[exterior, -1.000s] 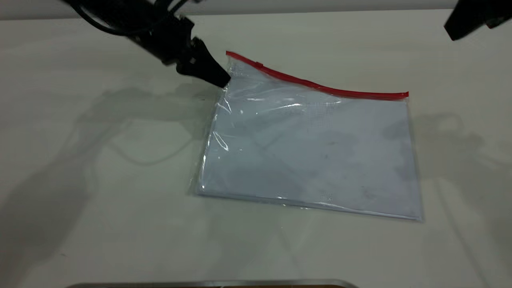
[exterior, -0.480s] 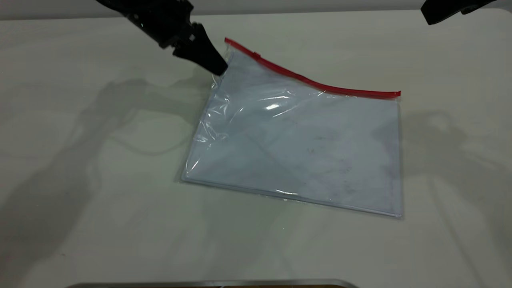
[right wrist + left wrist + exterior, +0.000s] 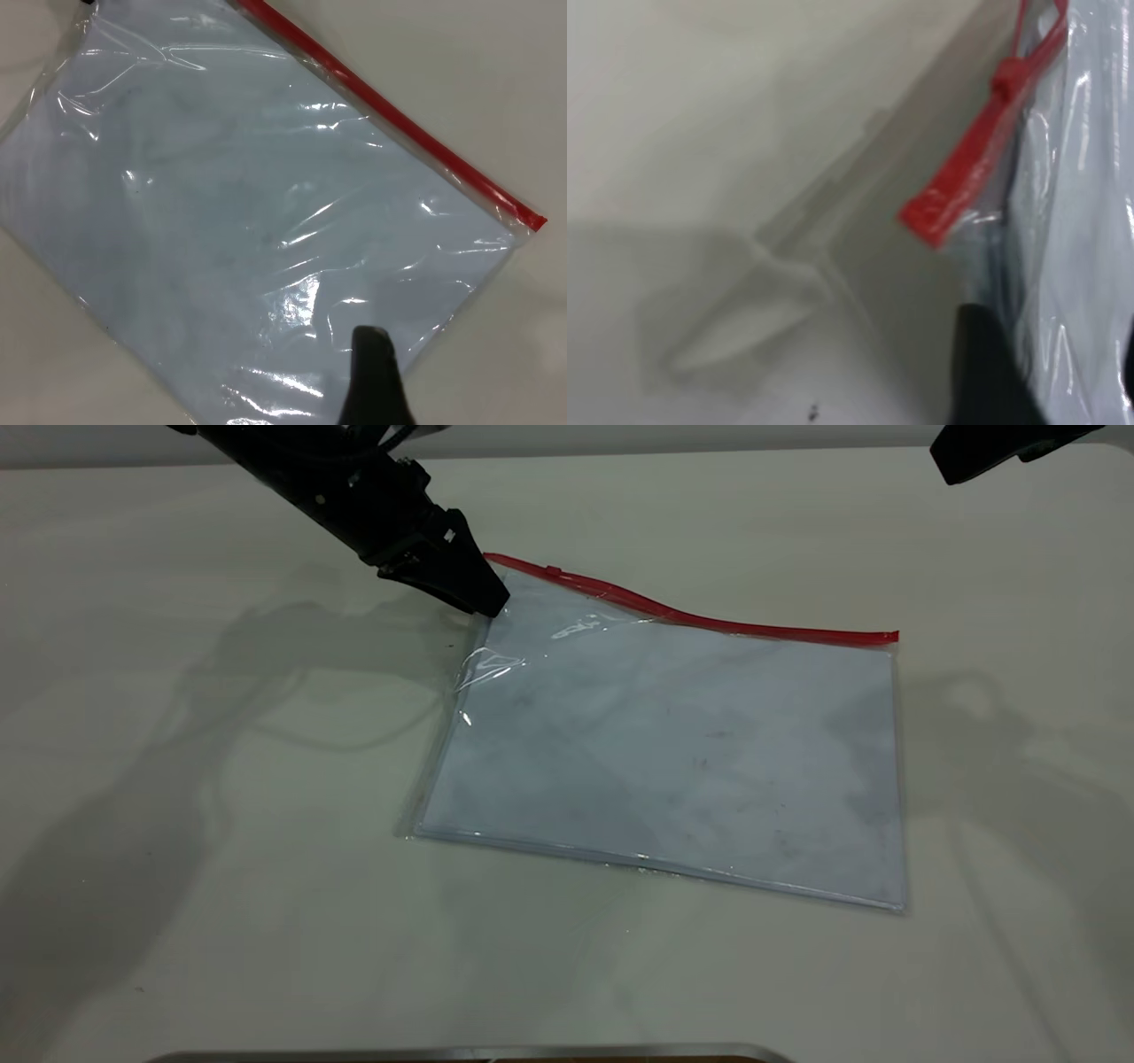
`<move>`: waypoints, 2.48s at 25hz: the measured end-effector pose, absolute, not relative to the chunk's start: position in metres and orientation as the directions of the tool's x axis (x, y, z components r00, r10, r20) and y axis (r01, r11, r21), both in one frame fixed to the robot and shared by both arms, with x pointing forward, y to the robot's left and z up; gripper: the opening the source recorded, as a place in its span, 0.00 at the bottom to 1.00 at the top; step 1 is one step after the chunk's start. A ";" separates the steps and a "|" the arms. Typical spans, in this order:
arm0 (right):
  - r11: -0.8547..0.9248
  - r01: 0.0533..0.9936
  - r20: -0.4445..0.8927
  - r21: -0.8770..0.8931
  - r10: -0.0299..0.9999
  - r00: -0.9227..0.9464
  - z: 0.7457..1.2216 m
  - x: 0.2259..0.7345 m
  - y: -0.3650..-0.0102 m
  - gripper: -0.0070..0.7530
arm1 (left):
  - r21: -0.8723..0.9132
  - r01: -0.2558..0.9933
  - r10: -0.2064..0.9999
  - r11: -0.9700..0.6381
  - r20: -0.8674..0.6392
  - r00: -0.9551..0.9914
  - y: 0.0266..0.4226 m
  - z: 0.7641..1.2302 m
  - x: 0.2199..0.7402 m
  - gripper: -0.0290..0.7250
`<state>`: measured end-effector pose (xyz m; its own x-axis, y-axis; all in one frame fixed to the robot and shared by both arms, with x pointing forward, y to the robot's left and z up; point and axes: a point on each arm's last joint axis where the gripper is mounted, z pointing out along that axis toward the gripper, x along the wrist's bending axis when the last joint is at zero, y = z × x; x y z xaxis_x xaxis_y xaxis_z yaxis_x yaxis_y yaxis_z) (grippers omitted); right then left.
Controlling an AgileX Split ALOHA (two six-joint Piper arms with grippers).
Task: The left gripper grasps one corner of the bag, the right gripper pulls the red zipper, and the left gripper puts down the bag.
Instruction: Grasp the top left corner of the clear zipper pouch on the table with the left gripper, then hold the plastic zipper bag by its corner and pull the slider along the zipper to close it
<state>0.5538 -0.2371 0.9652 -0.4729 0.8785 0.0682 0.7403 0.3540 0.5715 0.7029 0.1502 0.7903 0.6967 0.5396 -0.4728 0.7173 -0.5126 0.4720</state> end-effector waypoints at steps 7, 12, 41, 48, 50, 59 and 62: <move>0.358 0.738 0.066 0.572 0.877 -0.476 0.965 0.554 -0.237 0.78 | 0.466 0.780 0.584 -0.417 -0.520 0.623 0.148 0.770 0.704 0.82; 0.360 0.737 0.065 0.572 0.876 -0.477 0.965 0.554 -0.237 0.78 | 0.444 0.819 0.620 -0.363 -0.541 0.568 0.148 0.766 0.706 0.81; 0.360 0.738 0.066 0.571 0.876 -0.478 0.965 0.554 -0.237 0.78 | 0.437 0.845 0.567 -0.308 -0.628 0.532 0.141 0.756 0.706 0.16; 0.400 0.696 0.026 0.596 0.857 -0.514 0.965 0.560 -0.236 0.78 | 0.530 0.638 0.380 -0.558 -0.521 0.765 0.137 0.799 0.722 0.11; 0.417 0.675 0.010 0.609 0.847 -0.531 0.963 0.568 -0.235 0.78 | 0.532 0.556 0.333 -0.639 -0.460 0.823 0.139 0.814 0.728 0.11; 0.486 0.611 0.102 0.625 0.726 -0.681 0.922 0.610 -0.212 0.78 | 0.593 0.156 0.063 -0.790 -0.175 0.983 0.128 0.849 0.738 0.11; 0.517 0.546 0.116 0.659 0.648 -0.753 0.912 0.621 -0.199 0.78 | 0.611 0.019 -0.052 -0.791 -0.099 0.994 0.119 0.849 0.735 0.11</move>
